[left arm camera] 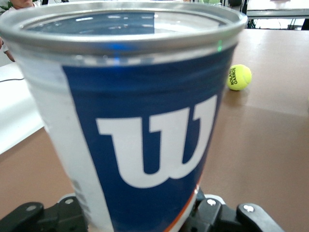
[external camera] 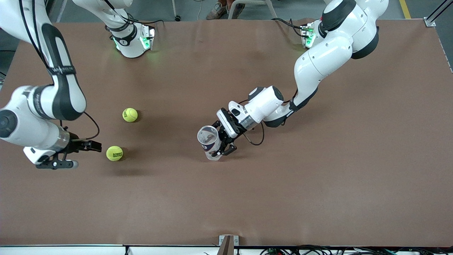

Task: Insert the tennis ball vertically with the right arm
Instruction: 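Carry the upright can toward the table middle while the right gripper reaches a ball, then grasp the nearer tennis ball with the right gripper and lift it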

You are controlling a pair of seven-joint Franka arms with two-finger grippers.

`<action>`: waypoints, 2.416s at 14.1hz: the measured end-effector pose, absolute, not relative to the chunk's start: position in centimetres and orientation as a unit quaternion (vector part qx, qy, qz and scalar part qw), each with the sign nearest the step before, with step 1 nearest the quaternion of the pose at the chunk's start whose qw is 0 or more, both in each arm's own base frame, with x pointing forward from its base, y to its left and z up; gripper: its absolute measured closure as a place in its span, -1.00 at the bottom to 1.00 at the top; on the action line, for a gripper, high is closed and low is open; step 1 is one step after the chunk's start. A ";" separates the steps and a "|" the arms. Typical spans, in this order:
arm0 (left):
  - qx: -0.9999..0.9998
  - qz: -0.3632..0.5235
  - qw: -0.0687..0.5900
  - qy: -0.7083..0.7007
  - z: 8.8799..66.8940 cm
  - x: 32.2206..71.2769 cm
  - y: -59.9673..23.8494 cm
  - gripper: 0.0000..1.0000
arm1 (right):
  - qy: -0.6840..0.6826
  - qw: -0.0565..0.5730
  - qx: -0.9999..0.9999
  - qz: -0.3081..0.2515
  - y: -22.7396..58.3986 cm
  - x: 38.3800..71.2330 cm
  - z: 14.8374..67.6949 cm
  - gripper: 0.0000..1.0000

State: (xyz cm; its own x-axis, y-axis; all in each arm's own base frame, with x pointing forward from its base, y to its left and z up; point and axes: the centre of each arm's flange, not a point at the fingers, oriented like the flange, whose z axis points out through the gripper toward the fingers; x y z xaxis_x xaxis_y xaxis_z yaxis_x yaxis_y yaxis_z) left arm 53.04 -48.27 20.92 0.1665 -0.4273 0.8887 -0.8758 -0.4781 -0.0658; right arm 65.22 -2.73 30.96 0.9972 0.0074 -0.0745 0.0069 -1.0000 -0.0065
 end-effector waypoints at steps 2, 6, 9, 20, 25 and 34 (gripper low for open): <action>0.731 0.457 0.253 -0.439 20.8 52.6 -48.7 -0.47 | -0.003 0.004 -0.999 0.053 -2.8 66.3 27.3 -1.00; 0.738 0.441 0.265 -0.437 19.1 51.4 -49.6 -0.47 | 0.003 0.004 -0.998 0.070 -2.7 67.4 23.9 -1.00; 0.742 0.431 0.269 -0.438 17.8 50.8 -49.8 -0.48 | 0.002 0.006 -0.996 0.087 -2.2 66.9 23.4 -1.00; 0.745 0.425 0.271 -0.437 16.9 50.5 -49.7 -0.49 | -0.007 0.007 -0.993 0.117 -0.5 65.9 20.7 -1.00; 0.745 0.425 0.271 -0.437 16.9 50.5 -49.7 -0.50 | -0.008 0.007 -0.992 0.127 -0.3 65.6 19.4 -0.89; 0.745 0.425 0.271 -0.437 16.9 50.5 -49.7 -0.53 | -0.009 0.007 -0.992 0.124 -0.2 65.8 19.6 -0.33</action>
State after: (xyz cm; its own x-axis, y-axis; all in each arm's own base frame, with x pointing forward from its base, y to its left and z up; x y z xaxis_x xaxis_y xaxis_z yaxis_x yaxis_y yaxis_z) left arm 50.53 -49.72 16.89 0.2562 -0.4209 0.8702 -0.8813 -0.4714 0.0314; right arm 65.81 -0.22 19.60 0.9689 0.0187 -0.2466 0.0152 -0.9998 -0.0160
